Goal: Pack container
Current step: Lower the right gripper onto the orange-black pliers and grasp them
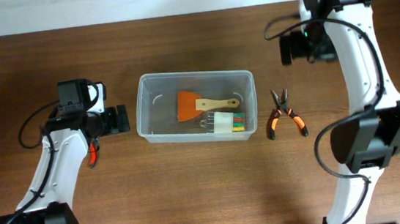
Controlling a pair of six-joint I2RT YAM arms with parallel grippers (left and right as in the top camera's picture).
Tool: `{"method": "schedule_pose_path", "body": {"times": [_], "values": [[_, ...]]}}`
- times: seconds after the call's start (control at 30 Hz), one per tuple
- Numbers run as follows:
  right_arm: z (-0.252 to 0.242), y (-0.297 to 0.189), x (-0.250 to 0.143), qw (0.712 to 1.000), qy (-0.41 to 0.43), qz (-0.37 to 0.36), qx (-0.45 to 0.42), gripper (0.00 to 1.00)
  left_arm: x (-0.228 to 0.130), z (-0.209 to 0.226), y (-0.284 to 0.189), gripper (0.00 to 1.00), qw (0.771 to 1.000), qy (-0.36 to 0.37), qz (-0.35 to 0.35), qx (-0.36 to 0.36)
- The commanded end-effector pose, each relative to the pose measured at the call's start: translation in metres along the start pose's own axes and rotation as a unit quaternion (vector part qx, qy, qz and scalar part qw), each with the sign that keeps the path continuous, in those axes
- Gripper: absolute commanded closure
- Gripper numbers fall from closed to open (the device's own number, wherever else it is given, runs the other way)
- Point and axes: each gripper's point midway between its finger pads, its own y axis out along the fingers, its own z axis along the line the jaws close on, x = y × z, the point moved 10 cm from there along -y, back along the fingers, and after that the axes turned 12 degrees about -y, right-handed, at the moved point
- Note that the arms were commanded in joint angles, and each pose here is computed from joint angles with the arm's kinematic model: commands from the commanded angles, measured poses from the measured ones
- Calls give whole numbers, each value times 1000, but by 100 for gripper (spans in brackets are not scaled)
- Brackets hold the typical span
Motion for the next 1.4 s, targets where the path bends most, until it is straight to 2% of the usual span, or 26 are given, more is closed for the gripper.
{"method": "schedule_pose_path", "body": {"times": [0.0,0.2,0.4,0.53,0.63,0.77,1.1,1.17,1.37], "values": [[0,42,-15,998,-10,66,17,5,5,0,-1,1,1000,6,-7,0],[5,90,-33,984,-130,116,38,8,5,0,-1,1,1000,6,-7,0],[3,119,-48,976,-153,134,74,8,5,0,-1,1,1000,6,-7,0],[11,141,-59,969,-173,129,124,12,5,0,-1,1,1000,6,-7,0],[13,154,-59,971,-174,114,119,15,5,0,-1,1,1000,6,-7,1],[14,170,-63,975,-163,103,112,26,5,0,-1,1,1000,6,-7,0],[18,192,-84,975,-138,129,116,35,5,0,-1,1,1000,6,-7,1],[18,193,-86,975,-138,133,115,41,5,0,-1,1,1000,6,-7,0],[17,193,-87,978,-116,141,98,45,5,0,-1,1,1000,6,-7,0]]}}
